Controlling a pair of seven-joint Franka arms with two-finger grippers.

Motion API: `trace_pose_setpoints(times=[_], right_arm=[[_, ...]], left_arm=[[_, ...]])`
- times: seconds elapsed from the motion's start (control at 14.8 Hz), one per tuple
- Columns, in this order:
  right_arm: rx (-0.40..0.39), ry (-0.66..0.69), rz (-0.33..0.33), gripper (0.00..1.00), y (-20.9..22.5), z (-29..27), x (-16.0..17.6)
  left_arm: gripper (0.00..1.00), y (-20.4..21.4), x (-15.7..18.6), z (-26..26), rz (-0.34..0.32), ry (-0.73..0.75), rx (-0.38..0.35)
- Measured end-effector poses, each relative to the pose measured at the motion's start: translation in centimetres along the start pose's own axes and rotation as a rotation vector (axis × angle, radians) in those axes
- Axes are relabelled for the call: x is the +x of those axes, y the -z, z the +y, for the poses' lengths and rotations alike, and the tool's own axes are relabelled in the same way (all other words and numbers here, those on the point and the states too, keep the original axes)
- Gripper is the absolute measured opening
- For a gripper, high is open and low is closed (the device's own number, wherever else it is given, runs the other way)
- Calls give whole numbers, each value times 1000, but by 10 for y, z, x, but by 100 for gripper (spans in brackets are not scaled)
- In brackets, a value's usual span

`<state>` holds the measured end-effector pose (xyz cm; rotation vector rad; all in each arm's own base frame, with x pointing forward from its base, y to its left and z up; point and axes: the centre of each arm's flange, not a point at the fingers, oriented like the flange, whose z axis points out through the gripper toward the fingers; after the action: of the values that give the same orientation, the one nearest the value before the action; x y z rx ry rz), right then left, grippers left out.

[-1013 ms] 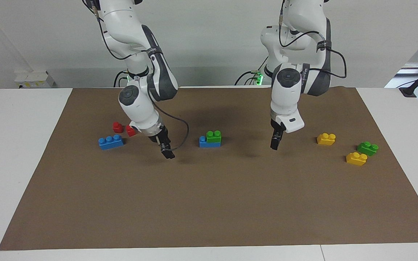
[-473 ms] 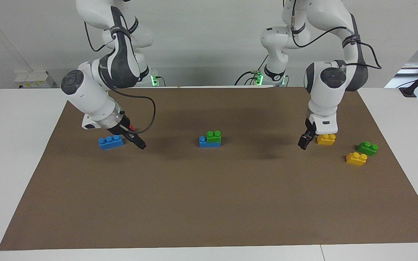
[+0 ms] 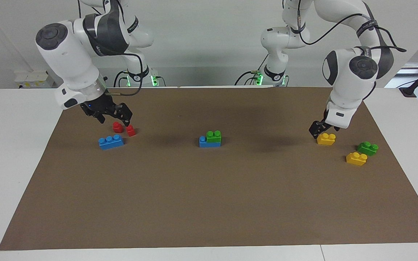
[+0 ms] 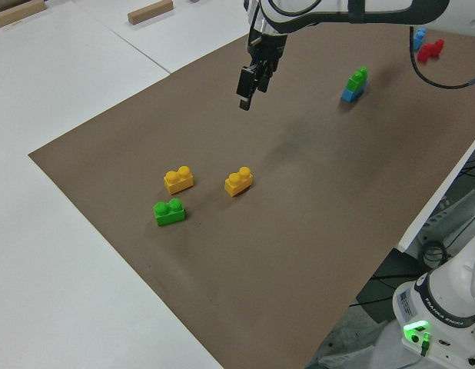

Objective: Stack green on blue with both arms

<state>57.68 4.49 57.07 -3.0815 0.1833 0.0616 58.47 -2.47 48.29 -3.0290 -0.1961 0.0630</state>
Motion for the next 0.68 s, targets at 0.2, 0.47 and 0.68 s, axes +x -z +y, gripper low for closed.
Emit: trace_pose_setpoints(times=[0.2,0.47,0.68], right_arm=[[1,66,37,100,34,10,-19],[3,34,49,100,42,29,-21],[-22,23,35,100,39,38,-20]], left_arm=[[100,39,-3,-18,-38,-28,-71],[100,75,-13,-17,-65,-34,-110],[100,95,-22,-19,-71,-38,-116]])
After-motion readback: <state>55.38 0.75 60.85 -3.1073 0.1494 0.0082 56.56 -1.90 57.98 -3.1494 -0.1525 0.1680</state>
